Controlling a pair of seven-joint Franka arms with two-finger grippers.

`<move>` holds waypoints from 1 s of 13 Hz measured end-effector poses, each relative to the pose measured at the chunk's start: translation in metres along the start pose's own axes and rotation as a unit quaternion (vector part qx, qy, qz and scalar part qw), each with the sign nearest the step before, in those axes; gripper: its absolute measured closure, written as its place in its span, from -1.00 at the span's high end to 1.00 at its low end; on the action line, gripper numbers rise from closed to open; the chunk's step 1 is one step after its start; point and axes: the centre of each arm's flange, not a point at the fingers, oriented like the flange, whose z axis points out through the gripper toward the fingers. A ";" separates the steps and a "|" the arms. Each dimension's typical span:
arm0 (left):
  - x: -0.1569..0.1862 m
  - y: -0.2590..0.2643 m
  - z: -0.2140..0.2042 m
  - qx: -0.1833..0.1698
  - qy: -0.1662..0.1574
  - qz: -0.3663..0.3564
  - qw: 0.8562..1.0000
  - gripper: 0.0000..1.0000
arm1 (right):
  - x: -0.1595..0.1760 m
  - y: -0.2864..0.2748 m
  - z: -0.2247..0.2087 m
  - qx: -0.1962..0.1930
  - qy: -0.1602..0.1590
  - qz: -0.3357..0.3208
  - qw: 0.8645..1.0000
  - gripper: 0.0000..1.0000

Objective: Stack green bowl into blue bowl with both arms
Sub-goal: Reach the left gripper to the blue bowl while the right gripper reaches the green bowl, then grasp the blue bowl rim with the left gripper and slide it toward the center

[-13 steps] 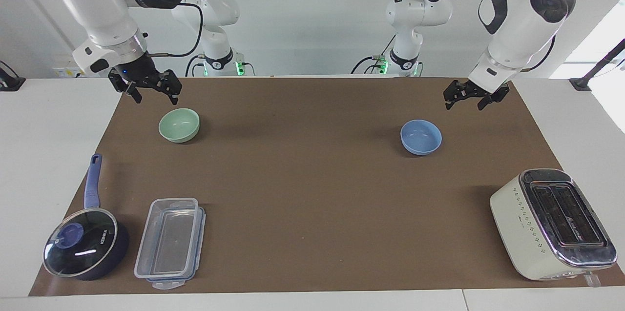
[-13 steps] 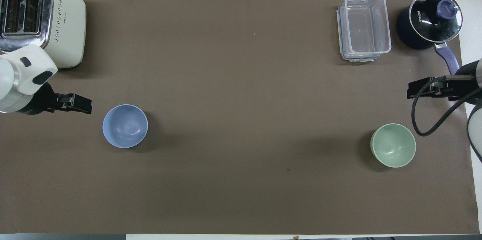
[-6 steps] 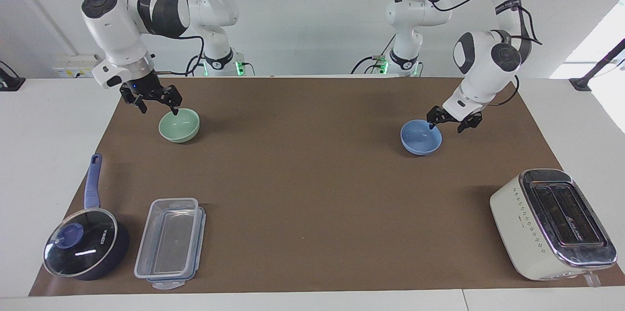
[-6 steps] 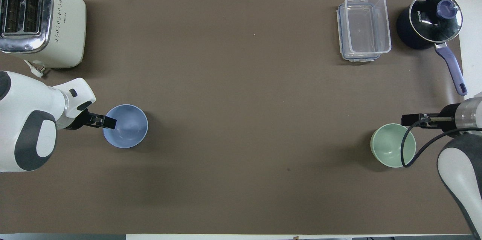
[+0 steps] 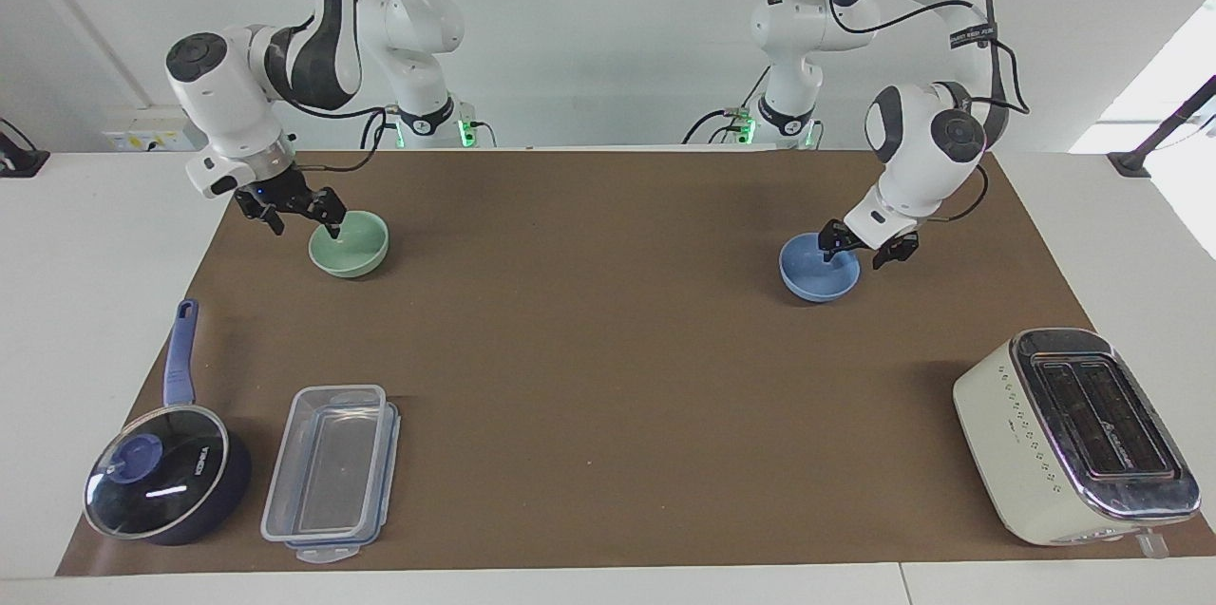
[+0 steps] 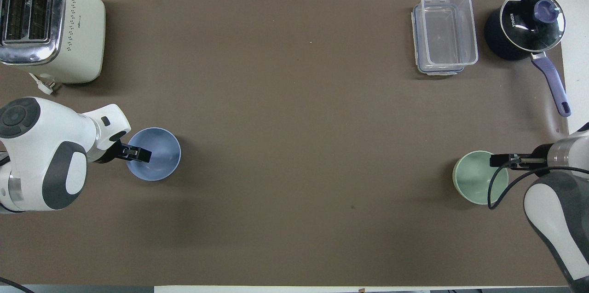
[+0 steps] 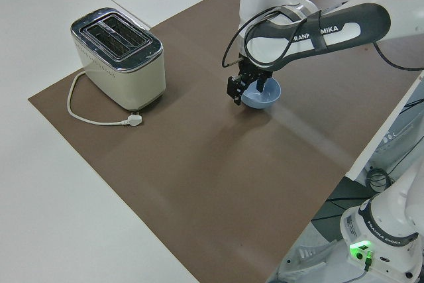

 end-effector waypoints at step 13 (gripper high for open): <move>0.076 0.094 -0.095 -0.026 -0.013 -0.059 0.998 -0.91 | -0.018 0.030 0.060 0.006 -0.019 -0.014 1.000 -0.10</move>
